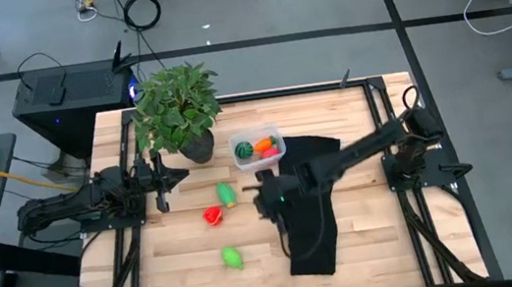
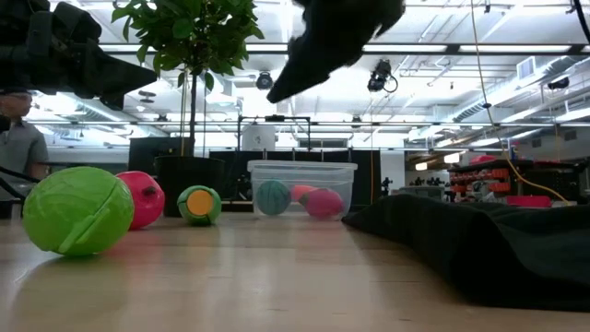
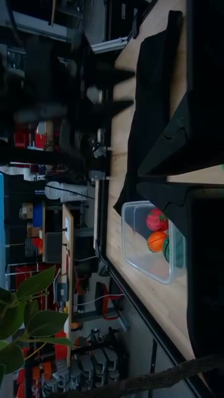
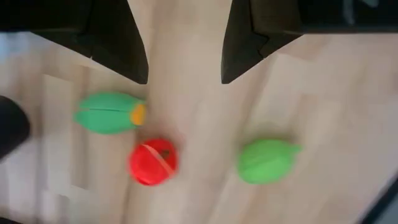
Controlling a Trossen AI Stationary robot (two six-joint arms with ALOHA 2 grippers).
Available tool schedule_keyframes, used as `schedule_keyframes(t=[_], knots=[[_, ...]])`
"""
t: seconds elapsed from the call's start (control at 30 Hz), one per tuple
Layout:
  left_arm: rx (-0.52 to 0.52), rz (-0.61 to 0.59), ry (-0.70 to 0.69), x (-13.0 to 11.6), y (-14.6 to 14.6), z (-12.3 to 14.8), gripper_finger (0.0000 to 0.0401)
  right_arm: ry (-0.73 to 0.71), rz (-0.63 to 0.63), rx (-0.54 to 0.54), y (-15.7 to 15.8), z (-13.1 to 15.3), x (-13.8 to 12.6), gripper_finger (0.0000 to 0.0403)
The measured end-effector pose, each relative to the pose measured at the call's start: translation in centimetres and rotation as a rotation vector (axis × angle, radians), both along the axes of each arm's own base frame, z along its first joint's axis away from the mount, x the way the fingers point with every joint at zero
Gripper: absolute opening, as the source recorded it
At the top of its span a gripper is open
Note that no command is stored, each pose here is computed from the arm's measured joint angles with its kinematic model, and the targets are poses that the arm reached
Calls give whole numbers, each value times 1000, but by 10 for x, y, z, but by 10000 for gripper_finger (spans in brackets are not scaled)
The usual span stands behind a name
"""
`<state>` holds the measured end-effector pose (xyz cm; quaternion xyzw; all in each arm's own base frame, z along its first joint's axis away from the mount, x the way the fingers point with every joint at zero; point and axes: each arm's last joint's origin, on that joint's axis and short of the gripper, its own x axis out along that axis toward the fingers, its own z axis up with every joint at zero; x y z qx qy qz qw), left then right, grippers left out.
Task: Pick and placing Produce into tupperware
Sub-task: Put the red apple into the transparent bin
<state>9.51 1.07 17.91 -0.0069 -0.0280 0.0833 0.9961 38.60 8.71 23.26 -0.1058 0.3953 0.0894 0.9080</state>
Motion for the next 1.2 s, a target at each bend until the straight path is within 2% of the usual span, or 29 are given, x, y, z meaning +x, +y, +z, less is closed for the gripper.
schedule_keyframes(t=[0.2, 0.43, 0.53, 0.8, 1.07, 1.2], knots=[[-3, -8, -6, 0, 0, 1, 40, -15, -40, -5, 42, 0, -12, 209], [12, -123, -52, 0, -7, 5, 60, -22, -72, -52, 67, -1, -24, 209], [36, -148, -64, 2, -9, 7, 73, -12, -102, -76, 68, -2, -27, 209], [10, -211, -65, 14, -19, 9, 112, 40, -136, -99, 64, -6, -31, 209], [30, -273, 25, 36, -33, 19, 109, 114, -182, -126, 60, -10, -37, 209], [83, -322, 83, 50, -43, 28, 108, 135, -223, -139, 57, -14, -41, 205]])
